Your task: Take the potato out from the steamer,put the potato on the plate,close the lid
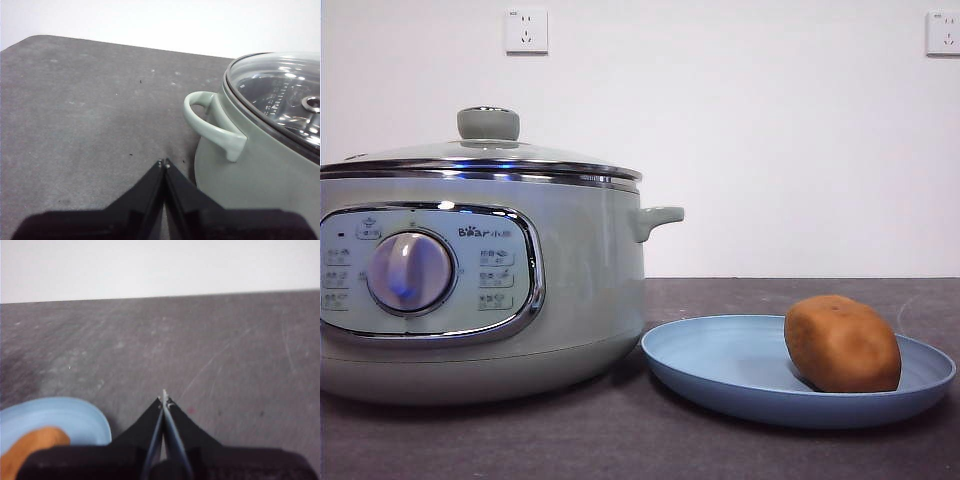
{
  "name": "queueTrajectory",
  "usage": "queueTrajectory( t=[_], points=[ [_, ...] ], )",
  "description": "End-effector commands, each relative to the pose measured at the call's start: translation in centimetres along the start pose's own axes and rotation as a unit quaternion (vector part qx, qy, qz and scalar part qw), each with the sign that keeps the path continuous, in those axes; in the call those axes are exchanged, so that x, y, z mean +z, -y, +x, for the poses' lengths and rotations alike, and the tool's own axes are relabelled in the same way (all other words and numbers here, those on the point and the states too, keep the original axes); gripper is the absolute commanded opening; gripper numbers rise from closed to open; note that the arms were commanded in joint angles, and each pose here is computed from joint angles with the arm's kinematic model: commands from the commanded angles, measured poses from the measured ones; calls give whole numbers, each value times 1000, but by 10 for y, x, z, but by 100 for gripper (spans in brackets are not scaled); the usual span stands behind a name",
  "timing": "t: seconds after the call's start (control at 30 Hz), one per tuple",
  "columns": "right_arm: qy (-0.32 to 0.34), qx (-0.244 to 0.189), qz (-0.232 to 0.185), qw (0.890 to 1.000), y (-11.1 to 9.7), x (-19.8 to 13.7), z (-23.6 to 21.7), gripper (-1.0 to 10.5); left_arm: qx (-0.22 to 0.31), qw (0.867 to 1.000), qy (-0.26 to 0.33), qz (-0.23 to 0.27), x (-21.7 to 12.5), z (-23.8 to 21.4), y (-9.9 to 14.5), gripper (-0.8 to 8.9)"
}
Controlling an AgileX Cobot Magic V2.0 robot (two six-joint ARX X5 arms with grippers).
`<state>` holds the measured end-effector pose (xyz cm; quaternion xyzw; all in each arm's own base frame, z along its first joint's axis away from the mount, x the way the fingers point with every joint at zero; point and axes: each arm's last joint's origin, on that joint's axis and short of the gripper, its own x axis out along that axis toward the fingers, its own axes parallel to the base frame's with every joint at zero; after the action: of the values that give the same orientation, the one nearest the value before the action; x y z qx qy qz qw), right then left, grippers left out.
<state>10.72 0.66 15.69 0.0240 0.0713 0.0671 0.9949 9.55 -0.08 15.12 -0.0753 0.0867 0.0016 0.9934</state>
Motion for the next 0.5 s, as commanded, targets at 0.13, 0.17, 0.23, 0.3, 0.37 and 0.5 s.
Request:
queueTrajectory(
  t=[0.13,0.17,0.23,0.3,0.37,0.5],
  points=[
    [-17,-4,28,999,-1,-10,-10,0,2,1000,-3,-3,-4,1,-1,-4],
    [-18,-3,28,999,-1,-10,-10,0,2,1000,-3,-3,-4,1,-1,-3],
    [-18,-3,28,999,-1,-11,-10,0,2,1000,-3,-3,-4,1,-1,-4],
    [-18,-3,29,999,-1,-10,-10,0,2,1000,-3,-3,-4,1,-1,-4],
    [-17,-4,28,999,-1,-10,-10,0,2,1000,-4,-3,-4,1,-1,-3],
    [-25,-4,29,999,0,-11,-9,0,2,1000,-4,-3,-4,1,-1,-3]
  ],
)
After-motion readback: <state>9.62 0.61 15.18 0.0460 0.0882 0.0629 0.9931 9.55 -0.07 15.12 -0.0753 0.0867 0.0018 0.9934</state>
